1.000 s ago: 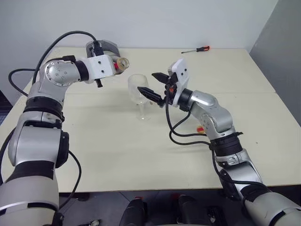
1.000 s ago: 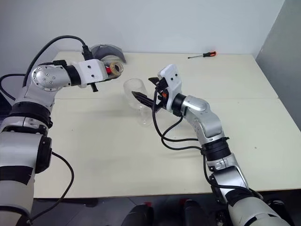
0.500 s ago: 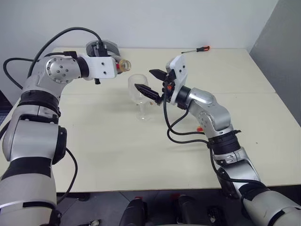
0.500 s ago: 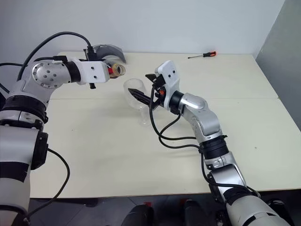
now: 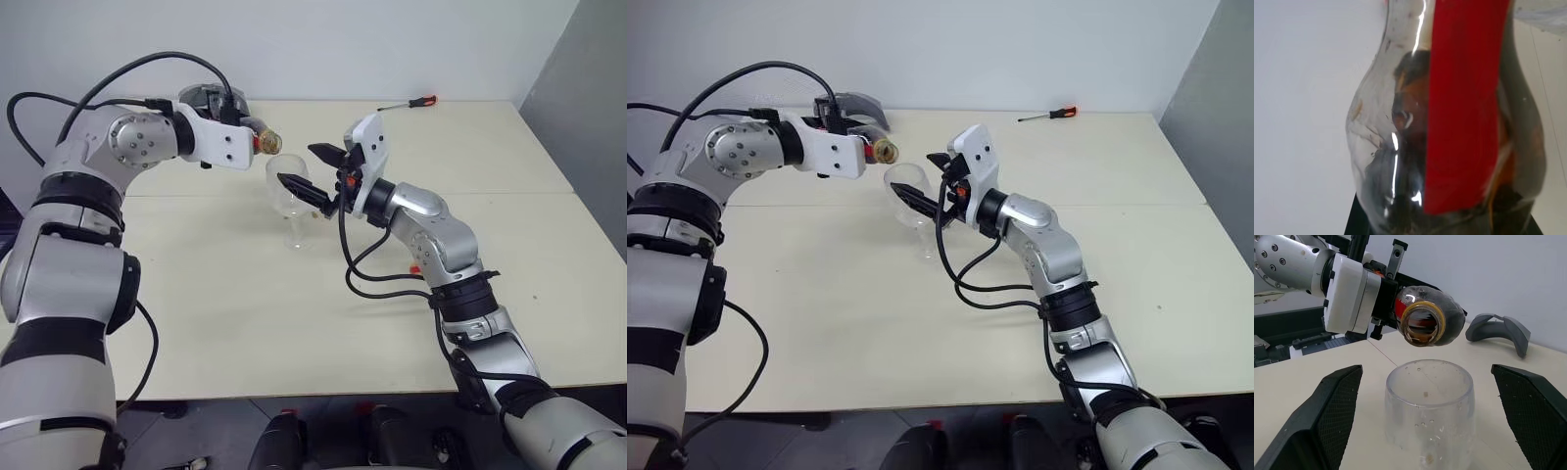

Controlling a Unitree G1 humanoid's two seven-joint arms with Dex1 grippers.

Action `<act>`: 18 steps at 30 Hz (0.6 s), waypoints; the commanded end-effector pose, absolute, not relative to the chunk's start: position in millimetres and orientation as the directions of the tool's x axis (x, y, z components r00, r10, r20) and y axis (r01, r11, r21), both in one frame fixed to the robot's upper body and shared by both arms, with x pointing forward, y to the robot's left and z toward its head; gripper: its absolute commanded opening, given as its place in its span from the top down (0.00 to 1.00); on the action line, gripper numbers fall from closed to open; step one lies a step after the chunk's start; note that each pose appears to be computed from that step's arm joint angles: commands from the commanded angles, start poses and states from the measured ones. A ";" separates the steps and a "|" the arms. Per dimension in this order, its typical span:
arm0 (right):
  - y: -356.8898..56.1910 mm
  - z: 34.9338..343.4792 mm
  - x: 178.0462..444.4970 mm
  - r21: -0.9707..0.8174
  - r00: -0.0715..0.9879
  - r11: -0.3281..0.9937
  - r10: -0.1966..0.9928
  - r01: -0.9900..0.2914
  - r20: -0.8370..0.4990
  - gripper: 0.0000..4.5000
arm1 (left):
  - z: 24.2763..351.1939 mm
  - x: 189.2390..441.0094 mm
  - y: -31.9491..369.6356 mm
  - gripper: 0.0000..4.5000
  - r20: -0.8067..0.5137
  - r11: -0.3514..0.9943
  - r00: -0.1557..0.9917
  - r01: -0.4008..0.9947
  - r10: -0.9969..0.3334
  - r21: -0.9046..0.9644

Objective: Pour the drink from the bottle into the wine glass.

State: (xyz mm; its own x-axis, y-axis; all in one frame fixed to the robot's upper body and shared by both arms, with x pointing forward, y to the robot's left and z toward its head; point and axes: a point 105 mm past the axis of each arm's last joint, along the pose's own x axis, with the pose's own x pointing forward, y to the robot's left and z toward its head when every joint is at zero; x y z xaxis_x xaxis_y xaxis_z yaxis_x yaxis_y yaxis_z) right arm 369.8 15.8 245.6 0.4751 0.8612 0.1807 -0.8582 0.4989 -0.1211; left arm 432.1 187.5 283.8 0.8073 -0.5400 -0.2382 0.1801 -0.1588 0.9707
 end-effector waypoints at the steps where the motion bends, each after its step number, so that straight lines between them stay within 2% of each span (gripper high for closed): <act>1: 16.7 268.5 364.7 -0.169 0.450 0.496 0.858 -0.852 0.249 0.00 | 312.0 428.0 192.9 0.78 -0.175 -0.180 0.829 0.091 -0.531 0.979; 18: 17.2 266.1 363.5 -0.169 0.451 0.497 0.857 -0.851 0.248 0.00 | 319.3 427.8 189.7 0.78 -0.172 -0.229 0.832 0.055 -0.527 0.972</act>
State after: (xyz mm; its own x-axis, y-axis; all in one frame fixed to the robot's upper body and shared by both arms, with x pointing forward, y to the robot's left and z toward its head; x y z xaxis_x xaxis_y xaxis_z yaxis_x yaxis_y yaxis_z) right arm 369.3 16.9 245.6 0.4727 0.8621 0.1824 -0.8597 0.4967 -0.1195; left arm 431.9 190.8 290.1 0.8209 -0.5125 -0.2519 0.1428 -0.2430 0.9595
